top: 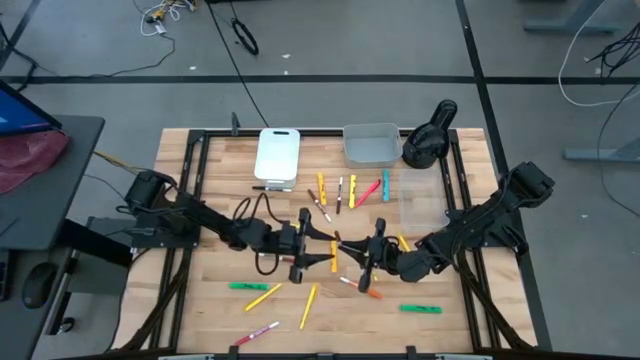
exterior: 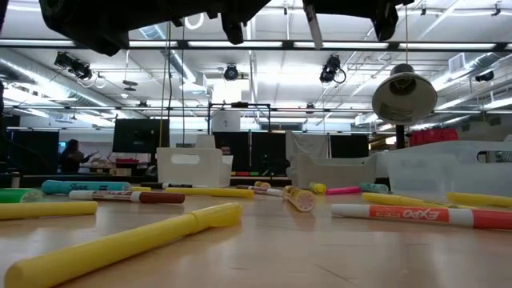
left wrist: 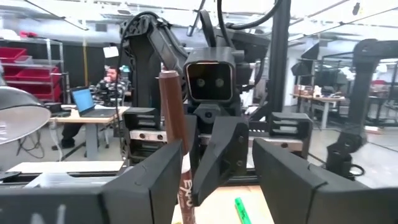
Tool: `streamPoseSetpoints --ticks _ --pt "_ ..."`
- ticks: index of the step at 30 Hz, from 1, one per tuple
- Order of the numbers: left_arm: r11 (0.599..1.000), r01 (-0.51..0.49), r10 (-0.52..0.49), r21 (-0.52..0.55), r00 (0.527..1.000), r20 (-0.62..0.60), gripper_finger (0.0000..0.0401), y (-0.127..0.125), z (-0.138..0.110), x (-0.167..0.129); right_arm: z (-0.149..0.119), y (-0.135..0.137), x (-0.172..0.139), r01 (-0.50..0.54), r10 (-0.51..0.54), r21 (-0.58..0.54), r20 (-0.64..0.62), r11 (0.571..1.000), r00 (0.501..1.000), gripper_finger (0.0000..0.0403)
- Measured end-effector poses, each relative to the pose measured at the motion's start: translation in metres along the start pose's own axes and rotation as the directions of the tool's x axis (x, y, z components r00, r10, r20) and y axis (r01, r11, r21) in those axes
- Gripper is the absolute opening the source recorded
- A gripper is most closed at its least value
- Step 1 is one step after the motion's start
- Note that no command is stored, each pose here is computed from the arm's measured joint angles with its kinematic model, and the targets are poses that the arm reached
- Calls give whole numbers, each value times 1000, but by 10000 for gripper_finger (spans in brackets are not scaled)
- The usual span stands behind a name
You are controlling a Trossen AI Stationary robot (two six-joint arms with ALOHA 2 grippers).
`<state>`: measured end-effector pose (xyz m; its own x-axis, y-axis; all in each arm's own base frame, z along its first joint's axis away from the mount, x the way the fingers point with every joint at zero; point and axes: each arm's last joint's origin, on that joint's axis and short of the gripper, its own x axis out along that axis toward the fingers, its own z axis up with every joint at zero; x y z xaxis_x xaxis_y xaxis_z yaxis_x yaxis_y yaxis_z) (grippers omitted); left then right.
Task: Pick & Place Markers
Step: Put the brown marker pen into the white bin
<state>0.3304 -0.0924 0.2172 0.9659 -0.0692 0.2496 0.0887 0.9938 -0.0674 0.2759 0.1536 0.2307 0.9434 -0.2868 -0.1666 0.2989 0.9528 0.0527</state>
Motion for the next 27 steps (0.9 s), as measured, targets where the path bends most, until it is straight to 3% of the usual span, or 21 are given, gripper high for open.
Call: streamPoseSetpoints --ticks 12,20,27 --pt "995 -94 92 -24 994 -62 195 5 -7 0 0 1 0 -28 28 -1 -5 1000 1000 21" --pt "999 18 -20 -35 999 -42 195 3 0 8 0 2 0 -41 41 3 -7 999 999 22" --pt "999 22 -24 -26 997 -70 176 0 5 19 0 2 0 -38 38 2 -7 999 999 22"
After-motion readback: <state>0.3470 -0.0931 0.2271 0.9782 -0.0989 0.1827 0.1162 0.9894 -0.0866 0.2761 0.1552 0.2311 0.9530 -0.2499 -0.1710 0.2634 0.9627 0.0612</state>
